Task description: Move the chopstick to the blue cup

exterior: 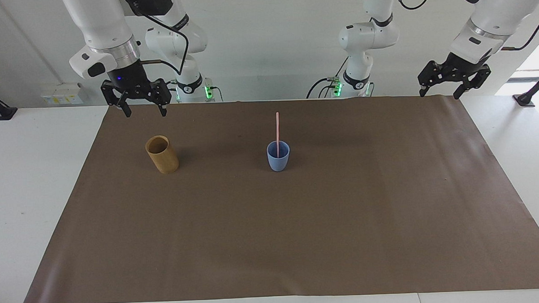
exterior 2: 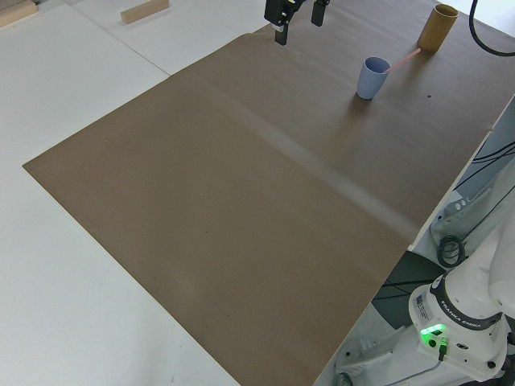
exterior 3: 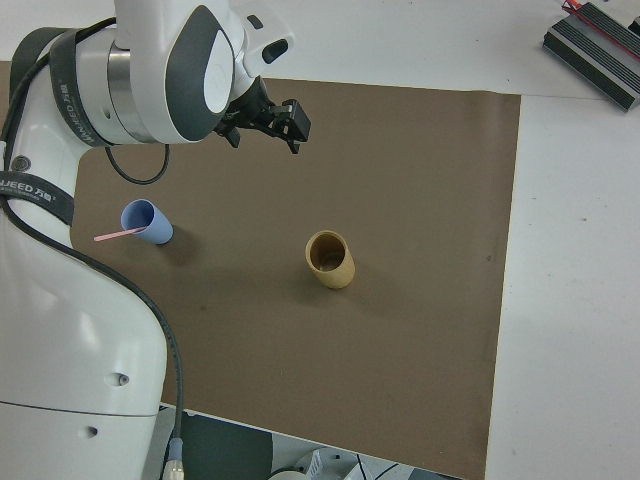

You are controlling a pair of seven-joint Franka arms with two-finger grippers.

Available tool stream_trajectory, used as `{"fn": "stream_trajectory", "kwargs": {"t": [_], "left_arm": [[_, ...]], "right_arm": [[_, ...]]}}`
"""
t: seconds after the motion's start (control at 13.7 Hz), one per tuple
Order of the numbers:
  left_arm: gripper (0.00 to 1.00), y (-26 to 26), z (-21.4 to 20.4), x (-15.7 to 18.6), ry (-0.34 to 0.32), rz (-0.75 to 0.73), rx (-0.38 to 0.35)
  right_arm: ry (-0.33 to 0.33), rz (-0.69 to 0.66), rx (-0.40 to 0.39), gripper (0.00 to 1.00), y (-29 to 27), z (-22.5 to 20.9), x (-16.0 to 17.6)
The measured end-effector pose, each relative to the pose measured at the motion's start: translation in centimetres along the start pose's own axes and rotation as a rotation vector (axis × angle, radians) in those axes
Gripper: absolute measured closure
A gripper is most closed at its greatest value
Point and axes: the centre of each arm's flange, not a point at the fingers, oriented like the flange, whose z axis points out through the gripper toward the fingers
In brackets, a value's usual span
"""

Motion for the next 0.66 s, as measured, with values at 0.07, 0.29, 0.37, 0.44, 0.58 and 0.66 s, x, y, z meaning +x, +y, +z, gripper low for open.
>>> {"fn": "stream_trajectory", "kwargs": {"t": [0.07,0.29,0.37,0.44,0.58,0.66], "left_arm": [[0.00,0.00,0.00,0.00,0.000,0.000,0.000],[0.00,0.00,0.00,0.00,0.000,0.000,0.000],[0.00,0.00,0.00,0.00,0.000,0.000,0.000],[0.00,0.00,0.00,0.00,0.000,0.000,0.000],[0.00,0.00,0.00,0.00,0.000,0.000,0.000],[0.00,0.00,0.00,0.00,0.000,0.000,0.000]], "right_arm": [[-0.004,-0.013,0.001,0.00,0.62,-0.02,-0.04],[-0.011,-0.014,0.002,0.00,1.57,0.03,-0.07],[-0.012,-0.014,0.003,0.00,1.54,0.04,-0.09],[-0.013,-0.015,0.003,0.00,1.49,0.05,-0.10],[-0.015,-0.020,0.003,0.00,1.22,0.10,-0.11],[-0.016,-0.024,0.003,0.00,1.01,0.10,-0.12]]}}
